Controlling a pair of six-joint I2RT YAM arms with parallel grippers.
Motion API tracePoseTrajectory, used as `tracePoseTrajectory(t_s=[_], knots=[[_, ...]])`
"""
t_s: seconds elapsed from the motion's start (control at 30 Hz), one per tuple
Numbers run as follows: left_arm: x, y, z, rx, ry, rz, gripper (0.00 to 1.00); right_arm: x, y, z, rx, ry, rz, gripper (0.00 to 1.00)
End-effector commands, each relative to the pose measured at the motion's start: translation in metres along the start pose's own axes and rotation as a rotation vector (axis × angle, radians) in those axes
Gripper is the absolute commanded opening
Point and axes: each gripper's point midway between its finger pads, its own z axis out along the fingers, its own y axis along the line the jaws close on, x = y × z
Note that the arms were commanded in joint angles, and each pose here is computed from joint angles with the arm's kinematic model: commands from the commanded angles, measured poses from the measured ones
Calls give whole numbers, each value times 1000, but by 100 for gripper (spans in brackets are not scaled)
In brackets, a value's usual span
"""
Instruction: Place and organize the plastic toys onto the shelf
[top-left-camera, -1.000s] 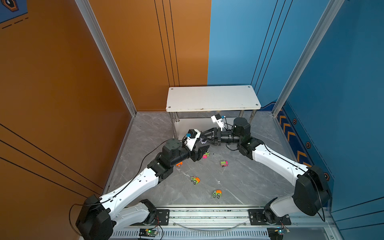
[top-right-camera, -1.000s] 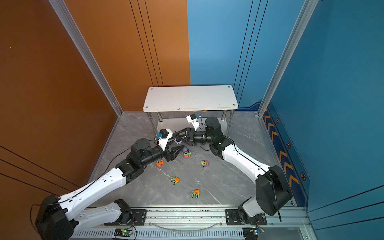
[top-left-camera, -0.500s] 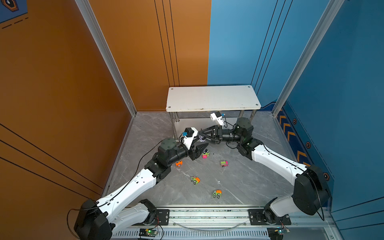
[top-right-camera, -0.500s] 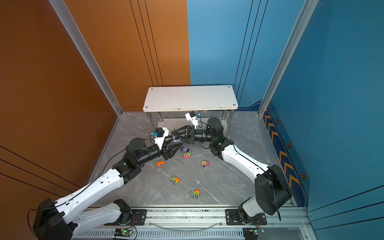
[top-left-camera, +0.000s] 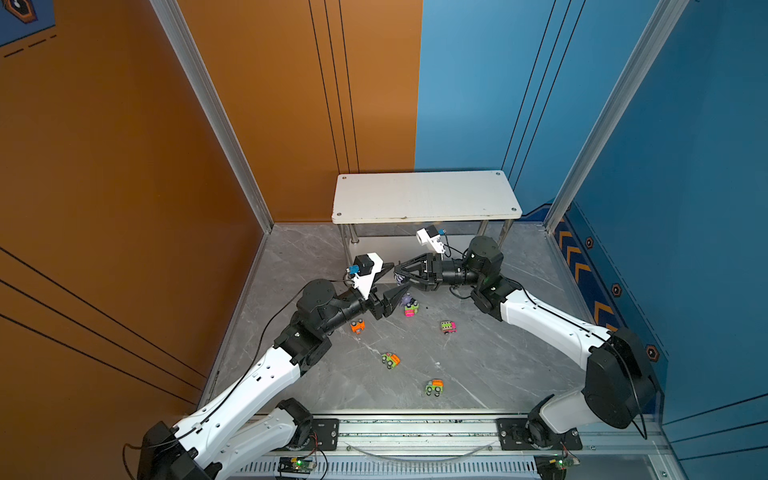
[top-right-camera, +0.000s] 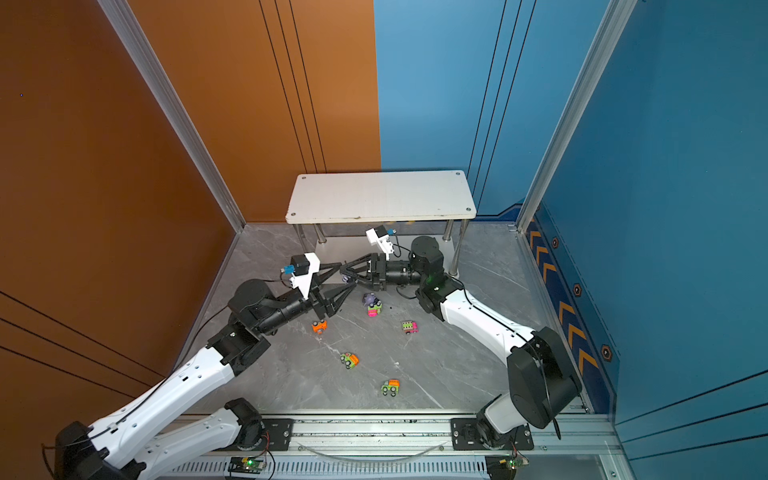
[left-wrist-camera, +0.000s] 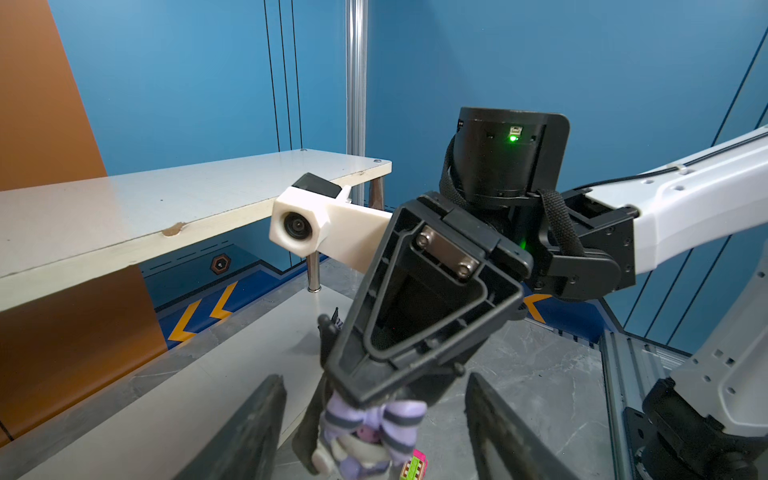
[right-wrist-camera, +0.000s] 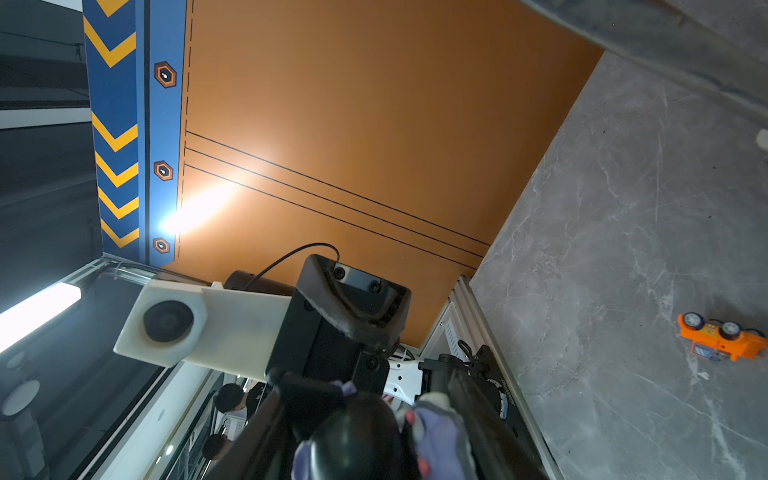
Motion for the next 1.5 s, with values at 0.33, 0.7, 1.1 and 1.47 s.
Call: tracePoseTrajectory(t_s=[0.33, 0.7, 1.1, 1.47], knots=[[-6, -8, 10, 75, 3, 13, 34, 7, 15, 8, -39, 55, -28, 42], [-5, -4, 8, 32, 55, 44, 0, 12, -5, 5, 75, 53, -41, 67], [33, 9, 15, -104, 194, 124, 0, 3, -25, -59, 717, -43, -439, 74], [42, 2, 20, -79, 213, 113, 0, 27, -28, -38, 751, 127, -556, 66]])
